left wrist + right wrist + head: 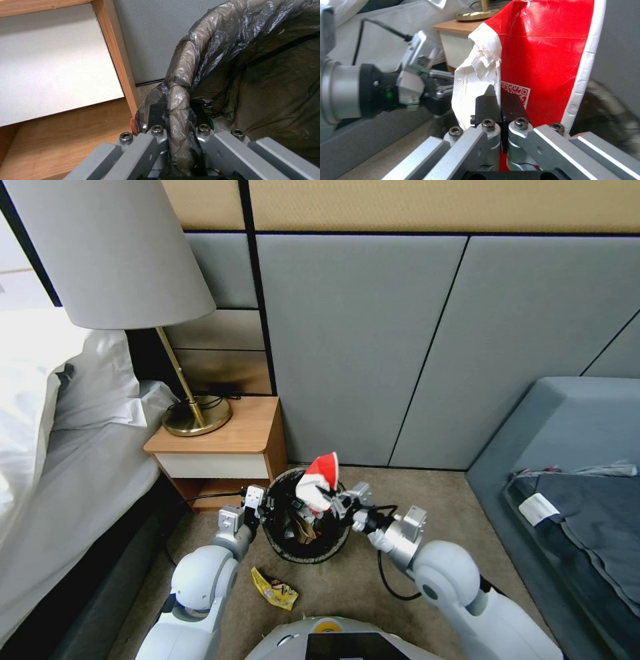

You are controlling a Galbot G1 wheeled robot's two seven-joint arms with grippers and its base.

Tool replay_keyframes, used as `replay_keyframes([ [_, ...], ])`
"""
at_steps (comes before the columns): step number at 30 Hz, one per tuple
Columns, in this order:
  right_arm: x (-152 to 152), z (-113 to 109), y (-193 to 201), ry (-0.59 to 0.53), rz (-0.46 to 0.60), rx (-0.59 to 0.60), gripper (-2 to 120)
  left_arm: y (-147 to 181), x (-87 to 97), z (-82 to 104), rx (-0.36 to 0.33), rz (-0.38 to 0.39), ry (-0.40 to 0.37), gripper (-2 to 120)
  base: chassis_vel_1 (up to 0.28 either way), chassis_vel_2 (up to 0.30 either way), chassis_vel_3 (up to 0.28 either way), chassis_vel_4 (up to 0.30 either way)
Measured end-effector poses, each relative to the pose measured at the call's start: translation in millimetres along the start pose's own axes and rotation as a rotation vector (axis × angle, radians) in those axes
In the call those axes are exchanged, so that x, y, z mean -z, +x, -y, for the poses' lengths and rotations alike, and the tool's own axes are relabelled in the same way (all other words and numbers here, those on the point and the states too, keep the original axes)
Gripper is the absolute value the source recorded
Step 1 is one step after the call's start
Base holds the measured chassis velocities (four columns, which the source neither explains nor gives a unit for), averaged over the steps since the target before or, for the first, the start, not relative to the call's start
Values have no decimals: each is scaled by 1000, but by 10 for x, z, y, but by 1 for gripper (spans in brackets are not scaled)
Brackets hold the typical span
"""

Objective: Pick up the trash bin, then pick up the garbage from the floor and place it into the trash bin.

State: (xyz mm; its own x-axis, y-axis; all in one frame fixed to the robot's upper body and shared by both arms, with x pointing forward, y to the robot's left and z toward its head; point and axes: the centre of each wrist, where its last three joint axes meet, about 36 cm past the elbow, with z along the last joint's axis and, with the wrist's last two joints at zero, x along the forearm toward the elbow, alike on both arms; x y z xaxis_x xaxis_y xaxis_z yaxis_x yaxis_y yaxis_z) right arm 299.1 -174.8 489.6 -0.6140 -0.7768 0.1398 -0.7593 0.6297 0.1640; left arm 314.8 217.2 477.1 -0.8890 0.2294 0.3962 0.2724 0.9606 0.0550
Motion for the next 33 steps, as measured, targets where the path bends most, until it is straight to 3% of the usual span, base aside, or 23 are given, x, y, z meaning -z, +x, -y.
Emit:
replay_keyframes([
  [16, -160, -8, -55, 2, -52, -15, 1, -19, 4, 6, -1, 0, 0, 1, 0, 0, 0, 0],
  [27, -205, -33, -77, -10, -63, -76, 46, -46, 4, 1, -2, -1, 0, 1, 0, 0, 0, 0],
  [33, -178, -44, -49, -8, -57, -80, 61, -51, 4, -1, -3, -1, 1, 1, 0, 0, 0, 0],
])
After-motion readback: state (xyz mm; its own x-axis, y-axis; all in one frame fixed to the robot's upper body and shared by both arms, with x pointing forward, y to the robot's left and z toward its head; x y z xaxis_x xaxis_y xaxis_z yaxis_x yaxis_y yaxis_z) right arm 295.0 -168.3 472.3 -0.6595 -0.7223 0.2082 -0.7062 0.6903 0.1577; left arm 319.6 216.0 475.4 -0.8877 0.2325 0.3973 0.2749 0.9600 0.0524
